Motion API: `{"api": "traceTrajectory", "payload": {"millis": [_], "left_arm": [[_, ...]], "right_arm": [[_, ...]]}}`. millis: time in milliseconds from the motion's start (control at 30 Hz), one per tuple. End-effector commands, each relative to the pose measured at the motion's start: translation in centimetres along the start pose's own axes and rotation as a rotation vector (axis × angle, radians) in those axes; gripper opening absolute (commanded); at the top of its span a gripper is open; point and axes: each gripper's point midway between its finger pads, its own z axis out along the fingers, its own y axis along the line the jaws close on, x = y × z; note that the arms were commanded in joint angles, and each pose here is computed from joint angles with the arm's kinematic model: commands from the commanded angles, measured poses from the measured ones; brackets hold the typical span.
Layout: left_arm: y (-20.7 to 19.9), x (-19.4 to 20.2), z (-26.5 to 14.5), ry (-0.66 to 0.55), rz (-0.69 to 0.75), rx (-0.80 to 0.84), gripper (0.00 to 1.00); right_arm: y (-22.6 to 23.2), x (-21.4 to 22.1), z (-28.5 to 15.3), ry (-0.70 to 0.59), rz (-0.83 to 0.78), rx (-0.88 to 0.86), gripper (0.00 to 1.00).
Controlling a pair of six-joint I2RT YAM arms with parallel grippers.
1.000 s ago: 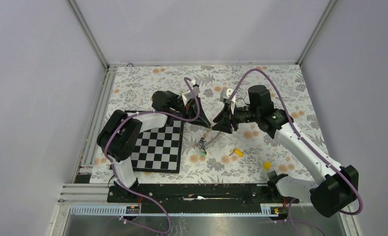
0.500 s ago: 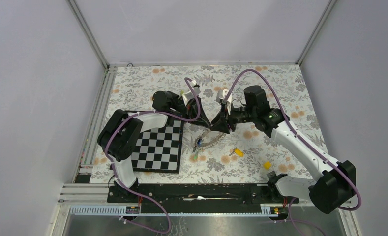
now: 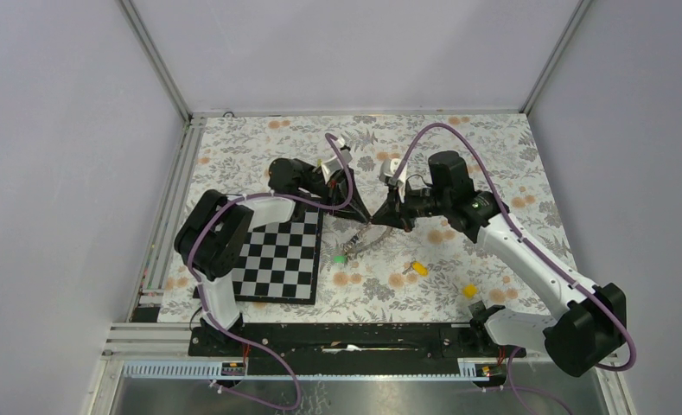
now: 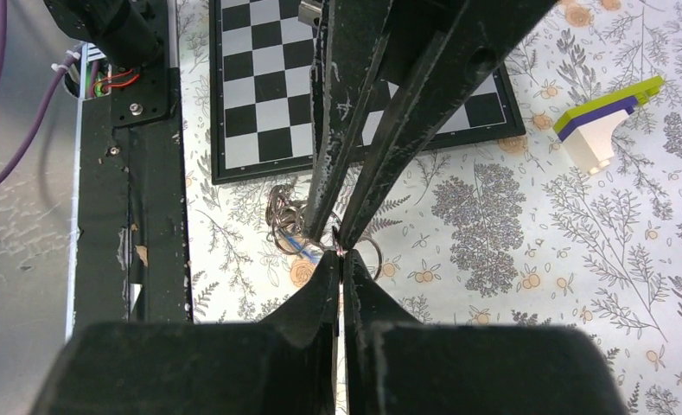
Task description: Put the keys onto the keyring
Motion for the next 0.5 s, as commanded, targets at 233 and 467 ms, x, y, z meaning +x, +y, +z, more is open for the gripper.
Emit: {"api": "traceTrajectory", "payload": {"millis": [233, 467], "left_arm": [[3.3, -2.7, -3.5, -0.006, -0.011, -0.074, 0.75], [6.4, -5.8, -5.9, -0.073, -0.158, -0.14, 0.99]], "right_arm": [[-0.5, -1.0, -1.5, -0.025, -0.108, 0.0, 0.0], [-1.4, -0.6, -2.0, 0.033, -0.141, 0.041, 0.0]]}}
